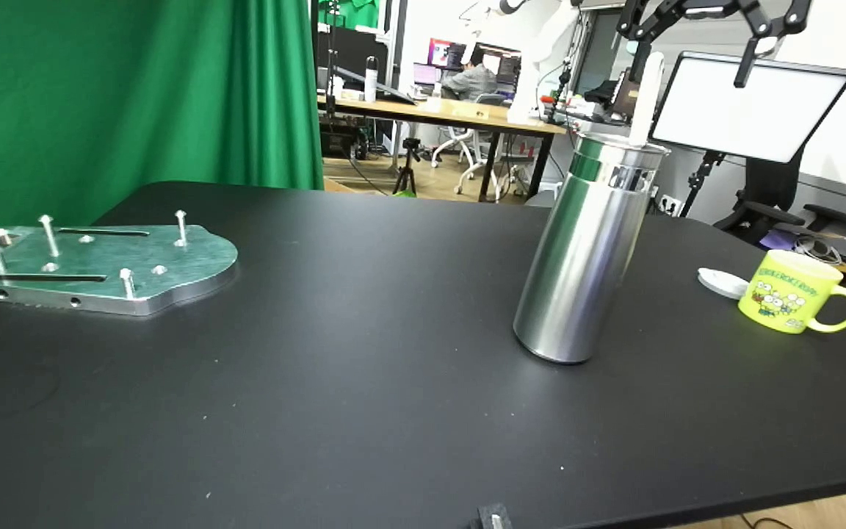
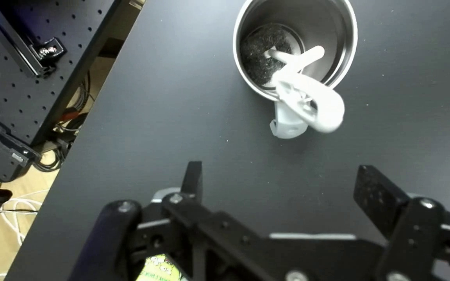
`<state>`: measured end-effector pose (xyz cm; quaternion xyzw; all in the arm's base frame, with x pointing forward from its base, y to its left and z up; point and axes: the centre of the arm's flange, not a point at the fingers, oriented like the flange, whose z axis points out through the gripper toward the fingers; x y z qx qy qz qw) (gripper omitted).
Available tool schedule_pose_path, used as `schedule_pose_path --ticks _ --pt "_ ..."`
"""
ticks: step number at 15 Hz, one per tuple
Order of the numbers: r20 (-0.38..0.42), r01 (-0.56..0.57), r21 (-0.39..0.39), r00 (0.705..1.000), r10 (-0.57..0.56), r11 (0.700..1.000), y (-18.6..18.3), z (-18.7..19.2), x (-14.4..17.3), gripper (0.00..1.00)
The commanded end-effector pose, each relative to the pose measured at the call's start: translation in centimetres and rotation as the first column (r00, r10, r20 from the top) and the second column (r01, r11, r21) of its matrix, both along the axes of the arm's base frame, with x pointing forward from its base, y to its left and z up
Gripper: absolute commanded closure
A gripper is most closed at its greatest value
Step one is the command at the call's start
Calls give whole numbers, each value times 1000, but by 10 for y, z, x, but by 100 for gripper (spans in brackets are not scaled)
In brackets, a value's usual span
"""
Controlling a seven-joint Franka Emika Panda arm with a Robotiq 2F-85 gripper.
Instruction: Scrub inside the flask with the brush
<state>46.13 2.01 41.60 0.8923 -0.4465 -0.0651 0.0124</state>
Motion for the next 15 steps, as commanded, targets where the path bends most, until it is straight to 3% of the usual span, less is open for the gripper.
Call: schedule_pose_path --ticks 1,9,11,12,15 --pt "57 13 11 998 -14 1000 13 6 -6 0" --pt "25 -30 69 999 29 997 35 3 -9 0" --pt "15 -61 119 998 60 991 38 4 -10 0" --pt "19 -44 77 999 42 996 37 0 -5 0" --pt "20 -62 100 998 61 993 40 0 -5 0"
